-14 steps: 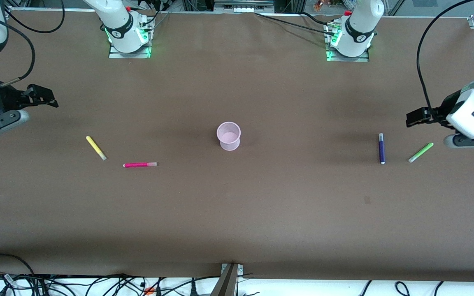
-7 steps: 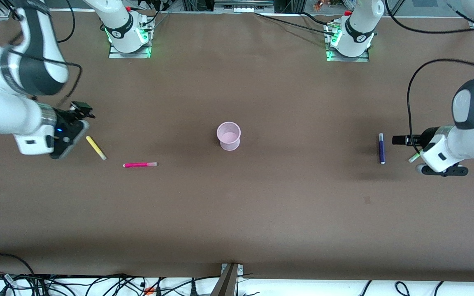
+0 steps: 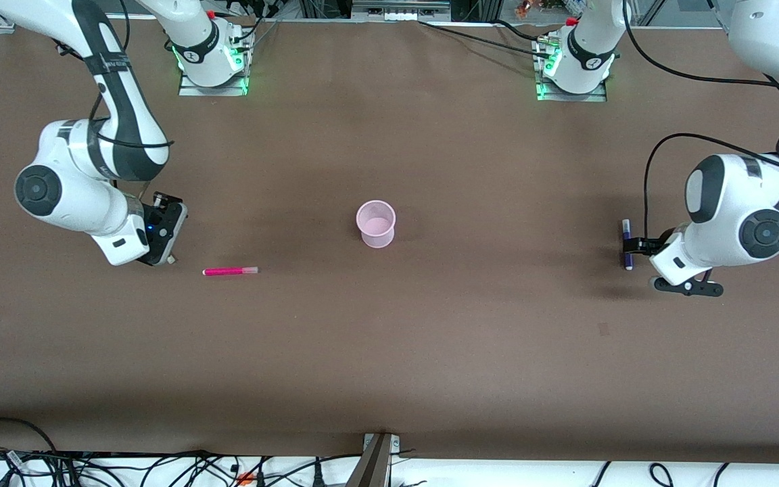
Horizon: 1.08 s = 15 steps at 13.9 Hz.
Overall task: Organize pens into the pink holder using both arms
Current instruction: 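Close the right gripper on the pink marker while the left gripper grasps the blue marker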
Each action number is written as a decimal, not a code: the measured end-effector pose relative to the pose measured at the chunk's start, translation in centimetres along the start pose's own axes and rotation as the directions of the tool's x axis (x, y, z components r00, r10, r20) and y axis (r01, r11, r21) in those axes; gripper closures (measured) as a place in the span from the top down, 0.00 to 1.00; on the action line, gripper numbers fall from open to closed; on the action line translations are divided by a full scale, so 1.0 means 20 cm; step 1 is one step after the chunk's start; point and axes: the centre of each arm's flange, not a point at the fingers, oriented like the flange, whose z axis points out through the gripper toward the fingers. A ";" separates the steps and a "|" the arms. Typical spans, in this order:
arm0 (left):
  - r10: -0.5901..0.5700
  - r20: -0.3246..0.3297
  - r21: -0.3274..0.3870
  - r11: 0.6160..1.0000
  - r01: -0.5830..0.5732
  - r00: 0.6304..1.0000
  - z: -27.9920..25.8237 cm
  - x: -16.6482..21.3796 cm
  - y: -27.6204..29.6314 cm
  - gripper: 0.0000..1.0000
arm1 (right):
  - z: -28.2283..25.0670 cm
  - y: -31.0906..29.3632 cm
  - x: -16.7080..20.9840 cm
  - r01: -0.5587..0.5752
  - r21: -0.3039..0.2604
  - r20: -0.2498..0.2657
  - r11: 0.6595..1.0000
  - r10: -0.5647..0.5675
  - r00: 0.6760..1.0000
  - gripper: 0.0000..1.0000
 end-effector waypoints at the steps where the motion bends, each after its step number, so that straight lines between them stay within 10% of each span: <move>1: 0.019 -0.012 -0.001 1.000 -0.019 1.000 0.03 0.00 0.00 1.00 | 0.03 -0.01 0.01 0.011 -0.009 -0.004 1.000 -0.011 1.000 1.00; 10: 0.053 -0.101 -0.010 0.998 -0.054 0.994 0.28 0.00 -0.08 1.00 | 0.25 -0.12 0.05 0.145 -0.122 -0.054 0.982 -0.152 0.987 1.00; 15: 0.047 -0.130 -0.019 0.999 -0.050 0.990 0.42 -0.02 -0.08 1.00 | 0.27 -0.09 0.13 0.367 -0.212 -0.038 0.906 -0.383 0.923 1.00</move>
